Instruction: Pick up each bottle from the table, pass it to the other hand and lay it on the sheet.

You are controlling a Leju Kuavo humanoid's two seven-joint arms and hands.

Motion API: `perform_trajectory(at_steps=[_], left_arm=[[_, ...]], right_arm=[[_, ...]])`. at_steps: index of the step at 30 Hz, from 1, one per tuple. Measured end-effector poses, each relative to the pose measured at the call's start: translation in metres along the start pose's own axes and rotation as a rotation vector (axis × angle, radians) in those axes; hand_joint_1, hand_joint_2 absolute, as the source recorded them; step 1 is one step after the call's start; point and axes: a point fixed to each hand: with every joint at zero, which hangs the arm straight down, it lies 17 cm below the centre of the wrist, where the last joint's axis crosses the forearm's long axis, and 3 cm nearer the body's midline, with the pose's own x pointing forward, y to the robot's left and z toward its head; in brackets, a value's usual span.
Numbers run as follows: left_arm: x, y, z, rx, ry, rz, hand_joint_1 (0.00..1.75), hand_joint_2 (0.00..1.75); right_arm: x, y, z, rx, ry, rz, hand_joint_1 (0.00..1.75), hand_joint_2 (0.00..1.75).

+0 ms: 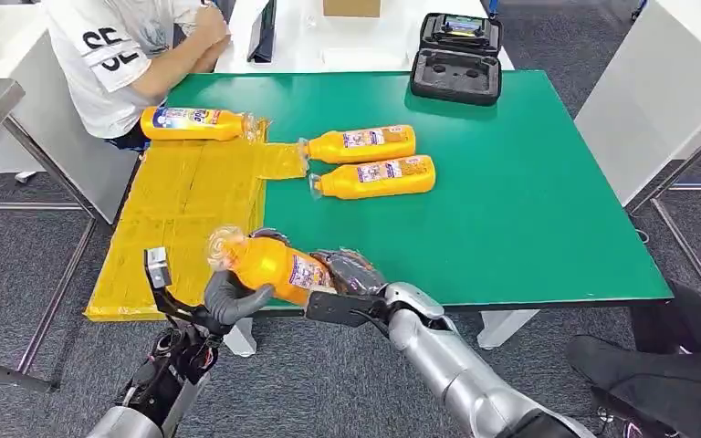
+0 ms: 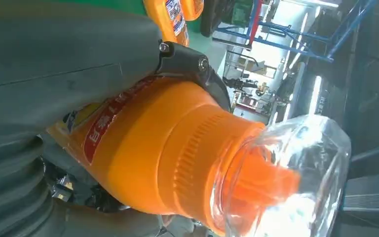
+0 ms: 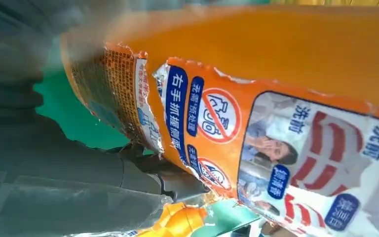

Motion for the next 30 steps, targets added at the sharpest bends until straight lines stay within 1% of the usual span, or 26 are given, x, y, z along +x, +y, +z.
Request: perform_trajectory(at_steps=[14,15,16,17,19,23,30], left_arm=[[-0.003,0.005,0.000,0.025,0.017,-0.004,1.75,1.75],[-0.003,0.005,0.000,0.026,0.016,-0.004,1.75,1.75],[-0.003,0.005,0.000,0.027,0.016,-0.004,1.75,1.75],[-0.003,0.005,-0.001,0.028,0.016,-0.005,1.75,1.75],[-0.003,0.006,-0.001,0.033,0.015,-0.007,1.75,1.75],[-0.002,0.008,-0.002,0.043,0.015,-0.005,1.75,1.75],[0.012,0.009,-0.009,0.044,-0.016,-0.002,1.75,1.75]], right_arm=[[-0.001,0.001,0.000,0.006,0.002,-0.002,1.75,1.75],[-0.001,0.002,0.000,0.005,0.002,-0.004,0.84,1.75],[-0.001,0.002,0.001,0.003,0.002,-0.007,0.00,1.75],[-0.001,0.002,0.001,0.003,0.002,-0.009,0.00,0.00],[-0.001,0.002,0.001,-0.004,0.000,-0.017,0.00,0.00],[0.007,-0.011,0.000,-0.063,-0.024,-0.050,0.00,0.00],[0.021,-0.029,-0.003,-0.129,-0.067,-0.085,0.00,0.00]])
